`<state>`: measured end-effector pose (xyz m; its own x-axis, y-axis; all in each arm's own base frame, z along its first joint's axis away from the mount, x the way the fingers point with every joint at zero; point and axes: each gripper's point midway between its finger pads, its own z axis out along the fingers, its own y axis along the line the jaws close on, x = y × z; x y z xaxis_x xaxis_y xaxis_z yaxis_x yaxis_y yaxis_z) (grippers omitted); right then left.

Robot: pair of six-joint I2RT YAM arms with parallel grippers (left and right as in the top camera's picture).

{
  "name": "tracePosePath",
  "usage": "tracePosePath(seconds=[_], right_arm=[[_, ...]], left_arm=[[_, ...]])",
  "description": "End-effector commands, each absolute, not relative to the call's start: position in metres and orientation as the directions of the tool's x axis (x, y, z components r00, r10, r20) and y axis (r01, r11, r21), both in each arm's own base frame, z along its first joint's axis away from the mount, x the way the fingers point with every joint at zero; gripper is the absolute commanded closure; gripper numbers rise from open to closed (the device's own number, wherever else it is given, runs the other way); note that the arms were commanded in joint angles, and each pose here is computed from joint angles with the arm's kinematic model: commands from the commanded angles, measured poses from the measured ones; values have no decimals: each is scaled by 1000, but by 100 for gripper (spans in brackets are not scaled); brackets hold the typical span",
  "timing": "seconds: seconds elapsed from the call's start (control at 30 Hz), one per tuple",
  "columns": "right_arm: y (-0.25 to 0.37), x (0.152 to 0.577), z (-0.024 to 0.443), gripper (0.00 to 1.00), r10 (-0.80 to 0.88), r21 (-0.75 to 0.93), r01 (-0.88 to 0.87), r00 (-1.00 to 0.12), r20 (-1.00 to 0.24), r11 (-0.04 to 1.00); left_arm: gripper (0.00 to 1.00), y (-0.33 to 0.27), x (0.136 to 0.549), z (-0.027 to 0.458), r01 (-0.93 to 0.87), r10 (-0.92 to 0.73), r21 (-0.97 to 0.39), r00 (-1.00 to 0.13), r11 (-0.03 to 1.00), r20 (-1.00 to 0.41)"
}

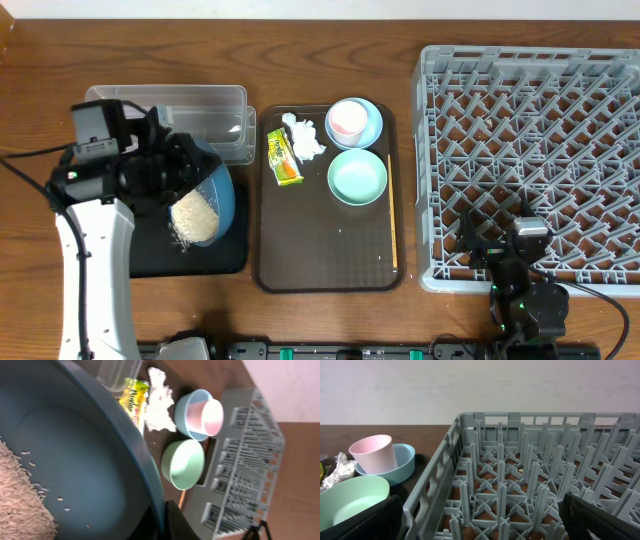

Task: Sort waste into correct bins and load items into the dishwasher rack
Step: 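Tilt the blue plate to pour rice onto the black tray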

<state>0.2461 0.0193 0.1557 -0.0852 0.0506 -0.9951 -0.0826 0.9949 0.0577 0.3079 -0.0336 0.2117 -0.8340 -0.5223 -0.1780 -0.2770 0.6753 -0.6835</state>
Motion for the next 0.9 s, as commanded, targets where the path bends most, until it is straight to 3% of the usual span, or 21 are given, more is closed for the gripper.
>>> tracePosePath(seconds=[0.0, 0.27, 0.47, 0.6, 0.87], right_arm=[[18, 246, 154, 1, 42, 50, -81, -90, -995, 995], [18, 246, 154, 1, 42, 50, -81, -90, -995, 995], [18, 246, 154, 1, 42, 49, -81, -90, -995, 996], [18, 246, 154, 1, 42, 49, -81, -90, -995, 996], [18, 246, 154, 1, 42, 49, -81, -90, -995, 996]], left_arm=[[94, -41, 307, 225, -192, -483, -772, -860, 606, -166], [94, -30, 300, 213, -227, -523, -831, -848, 509, -89], [94, -27, 293, 224, -155, -532, -923, -845, 351, -60], [94, -7, 296, 220, -148, -575, -921, -813, 361, -94], [94, -2, 292, 243, -87, -595, -970, -801, 226, -67]])
